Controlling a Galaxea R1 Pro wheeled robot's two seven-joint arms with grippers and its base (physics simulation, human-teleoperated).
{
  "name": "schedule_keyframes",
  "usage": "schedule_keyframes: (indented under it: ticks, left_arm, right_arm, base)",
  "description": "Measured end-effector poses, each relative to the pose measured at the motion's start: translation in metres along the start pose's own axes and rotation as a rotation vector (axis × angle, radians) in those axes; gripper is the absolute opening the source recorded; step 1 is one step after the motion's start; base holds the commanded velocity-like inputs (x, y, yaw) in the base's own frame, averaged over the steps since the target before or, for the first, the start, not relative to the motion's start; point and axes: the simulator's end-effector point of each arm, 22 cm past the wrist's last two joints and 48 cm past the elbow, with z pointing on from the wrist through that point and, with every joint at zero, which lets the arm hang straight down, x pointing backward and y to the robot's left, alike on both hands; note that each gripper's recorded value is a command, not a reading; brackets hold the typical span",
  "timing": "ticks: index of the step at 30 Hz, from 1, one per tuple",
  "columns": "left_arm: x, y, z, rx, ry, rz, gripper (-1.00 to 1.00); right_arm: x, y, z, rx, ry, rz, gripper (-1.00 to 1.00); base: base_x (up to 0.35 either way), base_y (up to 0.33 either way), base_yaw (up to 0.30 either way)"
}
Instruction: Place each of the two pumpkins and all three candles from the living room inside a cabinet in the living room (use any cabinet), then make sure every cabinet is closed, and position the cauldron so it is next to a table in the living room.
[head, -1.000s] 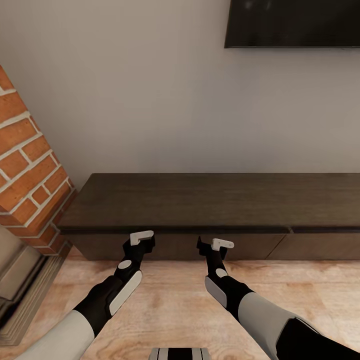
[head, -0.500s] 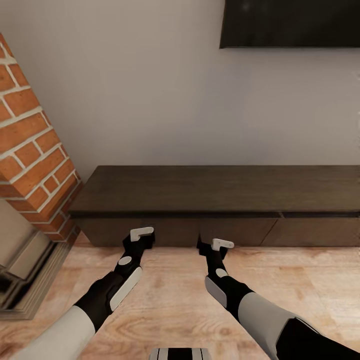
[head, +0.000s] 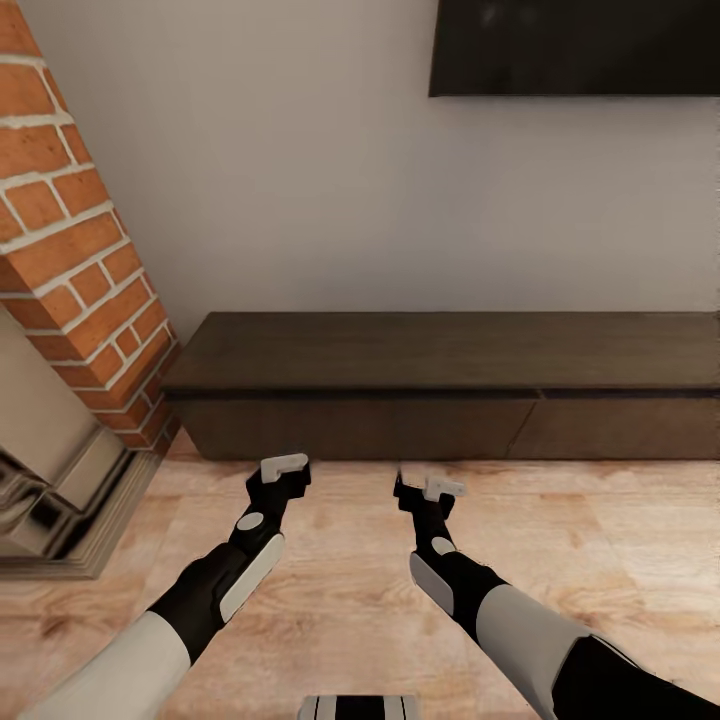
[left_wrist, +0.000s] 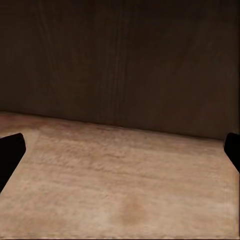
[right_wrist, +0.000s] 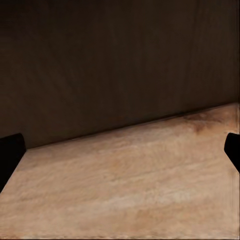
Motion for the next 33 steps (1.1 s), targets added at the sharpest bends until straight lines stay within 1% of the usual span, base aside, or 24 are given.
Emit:
schedule_keyframes:
  ticks: [4,9,13,15,16,19,22,23,25,27,29,30,32,33]
  left_arm:
    - [-0.001,-0.001,0.000,0.002,-0.002,-0.001,1.00]
    - [-0.011,-0.009,-0.003,0.021,-0.010,-0.010,1.00]
    - [-0.023,-0.017,-0.008,0.045,0.005,0.003,1.00]
    - [-0.034,-0.019,-0.015,0.066,0.017,0.008,1.00]
    - [-0.039,-0.023,-0.019,0.083,0.025,0.002,1.00]
    - [-0.044,-0.038,-0.036,0.138,0.066,-0.023,1.00]
    - [-0.040,-0.043,-0.044,0.160,0.111,-0.026,1.00]
    - [-0.042,-0.040,-0.045,0.159,0.122,-0.029,1.00]
    - [-0.047,-0.028,-0.046,0.143,0.152,-0.049,1.00]
    - [-0.046,-0.014,-0.047,0.126,0.206,-0.059,1.00]
    - [-0.042,-0.005,-0.050,0.116,0.264,-0.057,1.00]
    - [-0.041,-0.003,-0.052,0.114,0.283,-0.056,1.00]
    - [-0.043,0.001,-0.055,0.109,0.299,-0.057,1.00]
    - [-0.046,0.005,-0.056,0.102,0.300,-0.066,1.00]
  right_arm:
    - [0.000,0.000,0.000,0.001,0.001,0.001,1.00]
    - [0.001,0.000,0.000,0.001,0.003,0.000,1.00]
    - [0.001,-0.001,0.000,0.003,0.005,0.000,1.00]
    - [0.005,0.000,0.000,0.003,0.023,-0.007,1.00]
    - [0.008,0.000,0.000,0.002,0.039,-0.012,1.00]
    - [0.018,0.000,-0.001,0.001,0.086,-0.028,1.00]
    - [0.026,0.003,-0.002,-0.004,0.129,-0.042,1.00]
    - [0.027,0.004,-0.003,-0.006,0.144,-0.048,1.00]
    - [0.031,0.006,-0.005,-0.008,0.180,-0.061,1.00]
    - [0.035,0.008,-0.009,-0.009,0.215,-0.069,1.00]
    - [0.036,0.009,-0.011,-0.010,0.237,-0.074,1.00]
    - [0.035,0.010,-0.012,-0.010,0.243,-0.076,1.00]
    - [0.033,0.011,-0.014,-0.011,0.251,-0.080,1.00]
    - [0.032,0.012,-0.015,-0.012,0.256,-0.082,1.00]
  base:
    - [-0.343,0.000,0.000]
    - [-0.318,0.000,0.000]
    - [-0.091,0.000,0.000]
    - [-0.022,0.000,0.000]
    - [-0.011,0.000,0.000]
    - [-0.005,0.000,0.000]
    - [-0.001,0.000,0.000]
    - [0.000,0.000,0.000]
    - [0.000,0.000,0.000]
    - [0.000,0.000,0.000]
    - [0.000,0.000,0.000]
    - [0.000,0.000,0.000]
    - [0.000,0.000,0.000]
    - [0.000,0.000,0.000]
